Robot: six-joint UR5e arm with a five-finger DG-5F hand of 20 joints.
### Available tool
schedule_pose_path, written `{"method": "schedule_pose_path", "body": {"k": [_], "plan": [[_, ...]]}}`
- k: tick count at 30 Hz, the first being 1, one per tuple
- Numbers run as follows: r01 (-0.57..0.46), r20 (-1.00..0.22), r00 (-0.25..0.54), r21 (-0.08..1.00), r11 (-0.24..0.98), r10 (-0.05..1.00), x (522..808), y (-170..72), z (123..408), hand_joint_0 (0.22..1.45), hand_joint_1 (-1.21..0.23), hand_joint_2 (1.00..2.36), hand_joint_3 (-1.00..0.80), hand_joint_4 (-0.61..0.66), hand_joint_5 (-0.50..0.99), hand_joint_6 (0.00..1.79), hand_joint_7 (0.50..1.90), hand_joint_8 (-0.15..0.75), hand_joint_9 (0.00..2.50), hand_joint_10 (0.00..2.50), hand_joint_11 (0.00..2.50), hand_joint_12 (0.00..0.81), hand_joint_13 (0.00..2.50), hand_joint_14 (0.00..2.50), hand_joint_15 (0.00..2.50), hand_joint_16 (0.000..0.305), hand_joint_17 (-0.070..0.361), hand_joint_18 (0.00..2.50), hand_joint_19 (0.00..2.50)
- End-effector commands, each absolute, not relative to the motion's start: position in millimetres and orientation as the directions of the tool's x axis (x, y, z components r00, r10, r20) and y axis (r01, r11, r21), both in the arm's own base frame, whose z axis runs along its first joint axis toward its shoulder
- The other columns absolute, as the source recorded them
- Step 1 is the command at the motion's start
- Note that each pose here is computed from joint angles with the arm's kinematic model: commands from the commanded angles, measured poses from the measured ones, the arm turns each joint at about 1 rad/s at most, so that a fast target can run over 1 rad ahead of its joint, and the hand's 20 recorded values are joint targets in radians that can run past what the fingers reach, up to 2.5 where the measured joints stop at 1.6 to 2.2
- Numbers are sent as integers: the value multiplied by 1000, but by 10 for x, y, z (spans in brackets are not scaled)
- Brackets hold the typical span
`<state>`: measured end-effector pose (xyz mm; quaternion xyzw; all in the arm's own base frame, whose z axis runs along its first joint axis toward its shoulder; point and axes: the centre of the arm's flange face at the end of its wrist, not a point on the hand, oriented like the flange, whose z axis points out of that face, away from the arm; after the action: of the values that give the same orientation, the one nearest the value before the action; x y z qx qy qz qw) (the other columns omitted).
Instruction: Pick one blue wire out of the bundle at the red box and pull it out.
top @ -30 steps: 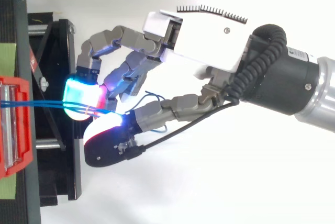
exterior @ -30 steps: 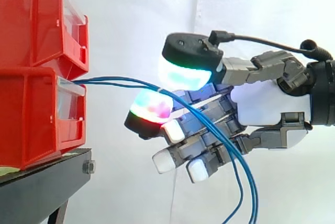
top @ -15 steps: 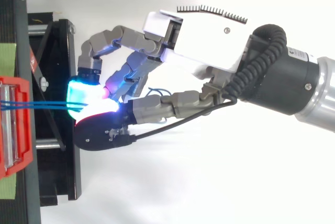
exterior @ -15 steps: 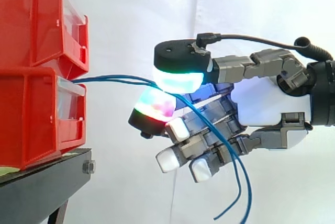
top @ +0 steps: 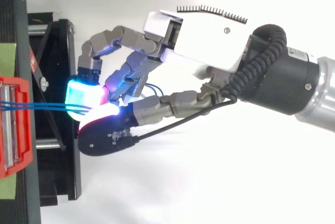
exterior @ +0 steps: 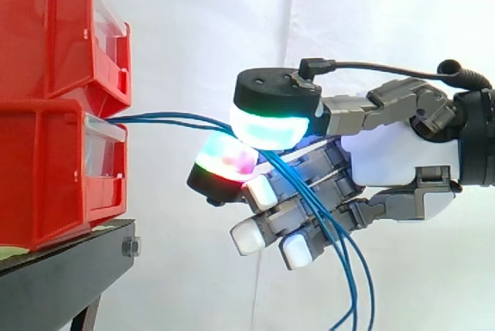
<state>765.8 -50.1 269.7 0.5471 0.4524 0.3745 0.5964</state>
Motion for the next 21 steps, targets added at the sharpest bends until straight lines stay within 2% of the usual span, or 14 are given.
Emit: {"method": "schedule_pose_path", "body": {"k": [1,4,7,10,14,21], "plan": [[48,-130,310,992,121,942,7658,-501,2697,748,-910,1000,-500,261,-225,898,1027,390,849,16,754,471,896,15,467,61,137,931,517],[48,-130,310,992,121,942,7658,-501,2697,713,-890,1000,-500,267,-216,895,1040,397,883,18,759,470,904,15,470,60,136,937,533],[50,-130,310,991,121,942,7656,-501,2696,602,-809,1000,-500,273,-207,888,1044,409,921,18,755,481,923,16,481,61,137,933,568],[47,-129,310,992,120,942,7659,-500,2698,574,-737,1000,-500,284,-194,879,1077,430,974,18,757,487,943,16,491,62,140,952,586],[48,-130,310,992,121,942,7658,-501,2697,618,-703,1010,-379,265,-185,885,1107,432,1006,18,760,489,963,15,488,61,138,961,589],[48,-130,310,992,121,942,7658,-501,2697,642,-792,1021,-186,170,-187,908,1167,441,1013,19,774,491,975,16,486,61,137,976,579]]}}
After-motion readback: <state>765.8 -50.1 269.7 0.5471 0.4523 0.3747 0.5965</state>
